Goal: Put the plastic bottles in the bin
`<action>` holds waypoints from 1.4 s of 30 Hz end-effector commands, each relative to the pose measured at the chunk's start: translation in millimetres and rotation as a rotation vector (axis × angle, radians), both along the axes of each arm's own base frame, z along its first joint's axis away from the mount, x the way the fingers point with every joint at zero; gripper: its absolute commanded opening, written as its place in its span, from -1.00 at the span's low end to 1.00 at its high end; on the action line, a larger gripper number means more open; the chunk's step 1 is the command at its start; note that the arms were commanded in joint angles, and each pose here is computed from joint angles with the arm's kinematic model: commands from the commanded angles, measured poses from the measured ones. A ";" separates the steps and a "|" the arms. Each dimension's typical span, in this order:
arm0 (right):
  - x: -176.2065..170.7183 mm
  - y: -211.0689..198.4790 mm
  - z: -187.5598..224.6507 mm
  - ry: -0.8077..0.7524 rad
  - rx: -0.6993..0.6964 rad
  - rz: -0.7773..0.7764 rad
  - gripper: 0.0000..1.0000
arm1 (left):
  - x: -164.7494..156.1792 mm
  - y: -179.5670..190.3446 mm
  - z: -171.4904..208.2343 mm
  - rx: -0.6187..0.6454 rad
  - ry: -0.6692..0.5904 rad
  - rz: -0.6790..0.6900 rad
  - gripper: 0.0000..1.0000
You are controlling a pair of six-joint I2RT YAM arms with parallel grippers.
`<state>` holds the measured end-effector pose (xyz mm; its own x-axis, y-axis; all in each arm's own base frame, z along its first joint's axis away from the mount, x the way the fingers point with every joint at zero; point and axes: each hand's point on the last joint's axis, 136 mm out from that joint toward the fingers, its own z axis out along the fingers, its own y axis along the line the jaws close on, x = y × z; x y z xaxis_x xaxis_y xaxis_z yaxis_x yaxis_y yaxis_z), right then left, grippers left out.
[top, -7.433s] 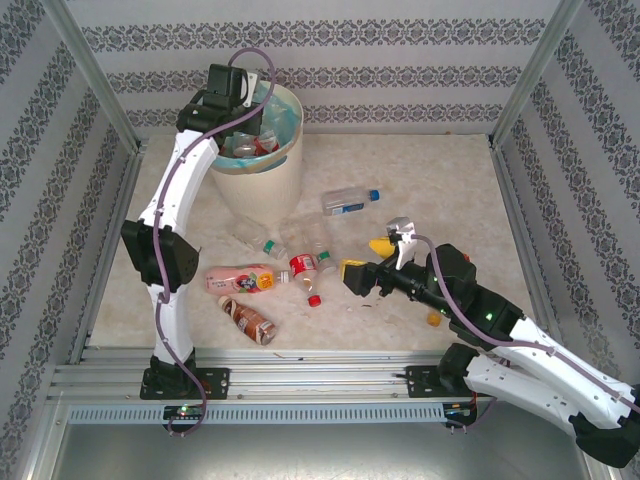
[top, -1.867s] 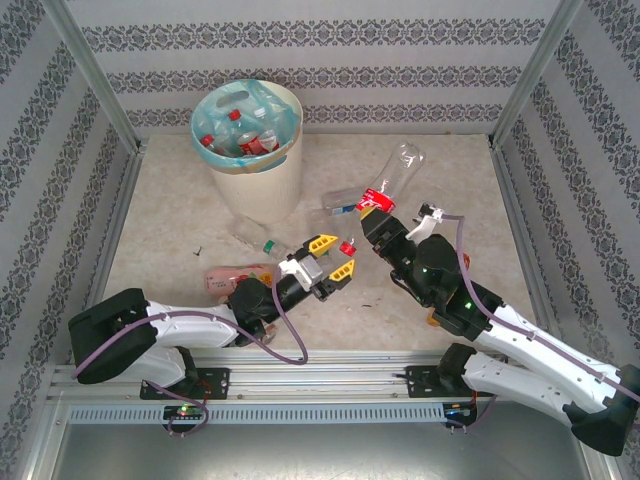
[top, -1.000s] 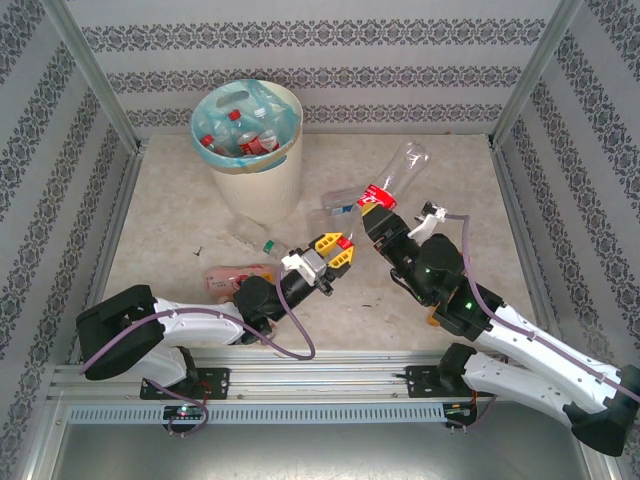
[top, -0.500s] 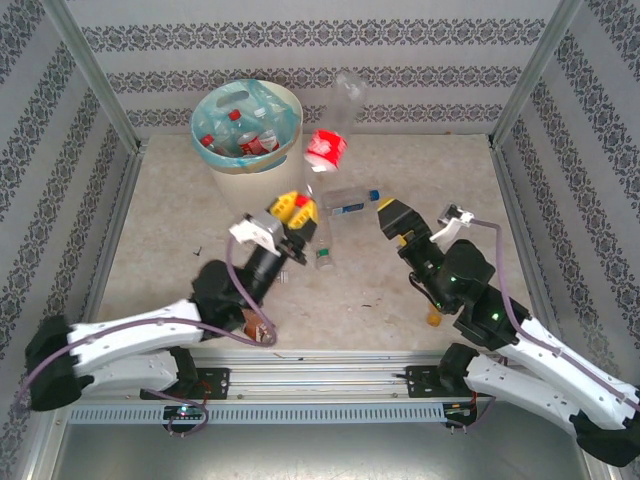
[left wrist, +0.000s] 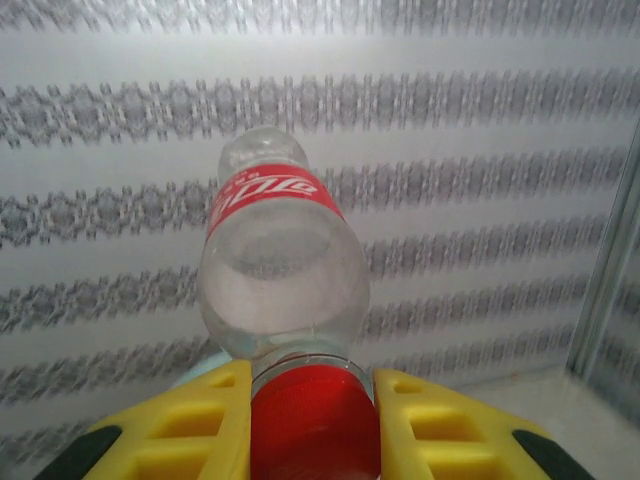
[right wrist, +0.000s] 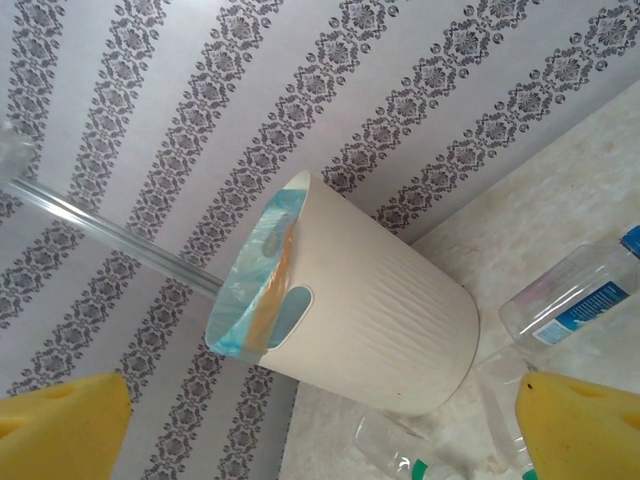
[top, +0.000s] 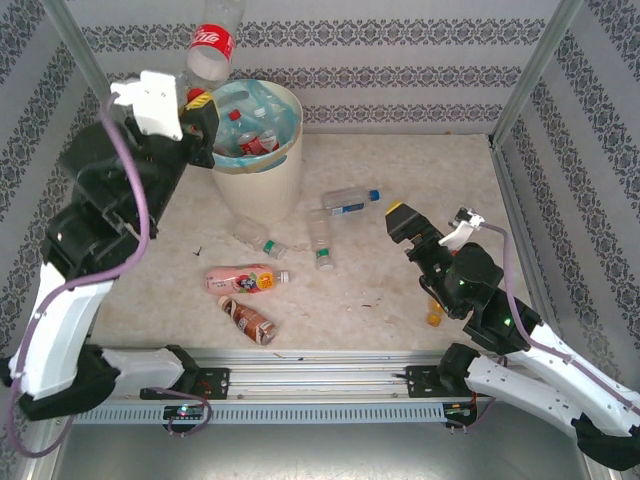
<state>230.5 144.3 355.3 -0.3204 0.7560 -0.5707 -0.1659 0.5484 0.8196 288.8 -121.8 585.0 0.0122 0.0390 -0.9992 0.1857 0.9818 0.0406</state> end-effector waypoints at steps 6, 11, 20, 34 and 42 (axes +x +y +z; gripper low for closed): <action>-7.4 -7.8 2.8 -0.017 -0.007 0.004 0.97 | 31.1 10.3 -94.8 0.210 0.473 0.021 -1.00; -10.6 -7.4 -12.1 0.014 0.014 0.020 0.96 | 49.5 3.2 -130.9 0.098 0.633 -0.025 -1.00; -15.1 -2.1 -31.5 0.061 0.027 0.060 0.97 | 79.7 -13.8 -201.3 0.052 0.897 -0.066 -1.00; -16.8 1.3 -50.9 0.114 0.037 0.076 0.96 | 130.1 -3.1 -246.8 -0.086 1.020 -0.040 -0.82; -13.7 7.7 -58.1 0.141 0.030 0.084 0.96 | 158.6 -0.9 -264.2 -0.158 1.035 -0.040 -0.63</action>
<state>216.8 148.0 304.8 -0.4389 0.7438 -0.5041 -0.1040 0.5152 0.8508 431.3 -126.0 330.6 -0.8453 -0.0222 -0.5338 0.1276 0.9618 -0.2422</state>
